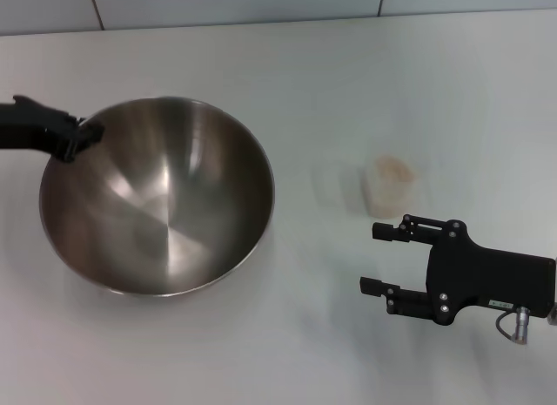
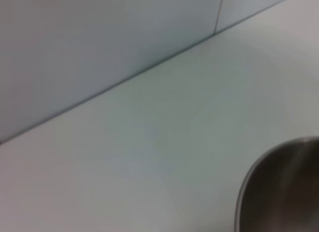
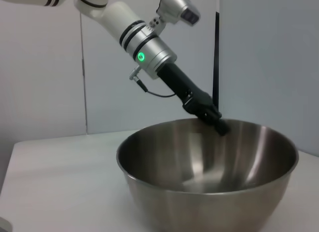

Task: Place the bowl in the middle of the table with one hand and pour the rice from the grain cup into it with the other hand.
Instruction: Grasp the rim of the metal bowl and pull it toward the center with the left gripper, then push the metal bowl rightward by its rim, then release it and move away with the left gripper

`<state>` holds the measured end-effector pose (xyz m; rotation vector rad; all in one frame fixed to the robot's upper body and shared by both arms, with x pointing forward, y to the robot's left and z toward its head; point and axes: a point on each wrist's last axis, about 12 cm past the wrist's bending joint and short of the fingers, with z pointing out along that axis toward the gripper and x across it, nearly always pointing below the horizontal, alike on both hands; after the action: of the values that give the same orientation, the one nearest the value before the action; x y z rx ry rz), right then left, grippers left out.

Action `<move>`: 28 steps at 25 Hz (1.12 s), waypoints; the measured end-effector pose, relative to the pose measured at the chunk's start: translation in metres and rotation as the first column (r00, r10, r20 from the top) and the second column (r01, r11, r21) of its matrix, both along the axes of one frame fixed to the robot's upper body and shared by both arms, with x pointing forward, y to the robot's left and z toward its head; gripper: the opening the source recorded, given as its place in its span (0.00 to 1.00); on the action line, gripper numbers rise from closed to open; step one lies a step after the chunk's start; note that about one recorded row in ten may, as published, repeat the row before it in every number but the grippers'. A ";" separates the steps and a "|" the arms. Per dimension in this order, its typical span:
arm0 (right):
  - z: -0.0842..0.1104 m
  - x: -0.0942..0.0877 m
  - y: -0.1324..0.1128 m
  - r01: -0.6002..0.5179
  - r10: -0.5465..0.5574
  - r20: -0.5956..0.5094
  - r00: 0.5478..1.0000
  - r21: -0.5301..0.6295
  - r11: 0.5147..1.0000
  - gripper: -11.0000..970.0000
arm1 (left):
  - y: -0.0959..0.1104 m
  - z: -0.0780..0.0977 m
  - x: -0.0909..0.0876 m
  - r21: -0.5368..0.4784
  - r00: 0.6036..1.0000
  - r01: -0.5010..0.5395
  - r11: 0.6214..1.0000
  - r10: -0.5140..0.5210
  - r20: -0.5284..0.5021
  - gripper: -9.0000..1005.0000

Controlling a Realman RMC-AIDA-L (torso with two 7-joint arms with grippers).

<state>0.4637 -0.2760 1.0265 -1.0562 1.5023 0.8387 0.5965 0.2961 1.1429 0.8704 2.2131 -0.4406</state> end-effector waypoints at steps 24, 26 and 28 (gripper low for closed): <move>0.000 -0.002 -0.001 -0.006 0.006 -0.001 1.000 0.005 1.000 0.71 | -0.066 0.040 0.029 -0.017 0.979 0.200 0.980 -0.199 0.039 0.05; 0.001 -0.002 -0.001 -0.006 0.006 -0.001 1.000 0.006 1.000 0.71 | -0.073 0.040 0.032 -0.014 0.977 0.212 0.977 -0.211 0.039 0.05; 0.001 -0.002 -0.001 -0.007 0.007 0.000 1.000 0.007 1.000 0.71 | -0.080 0.039 0.036 -0.012 0.973 0.228 0.974 -0.227 0.038 0.05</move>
<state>0.4618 -0.2773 1.0273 -1.0568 1.4956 0.8480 0.6320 0.2160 1.1821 1.1207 2.0816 -0.5458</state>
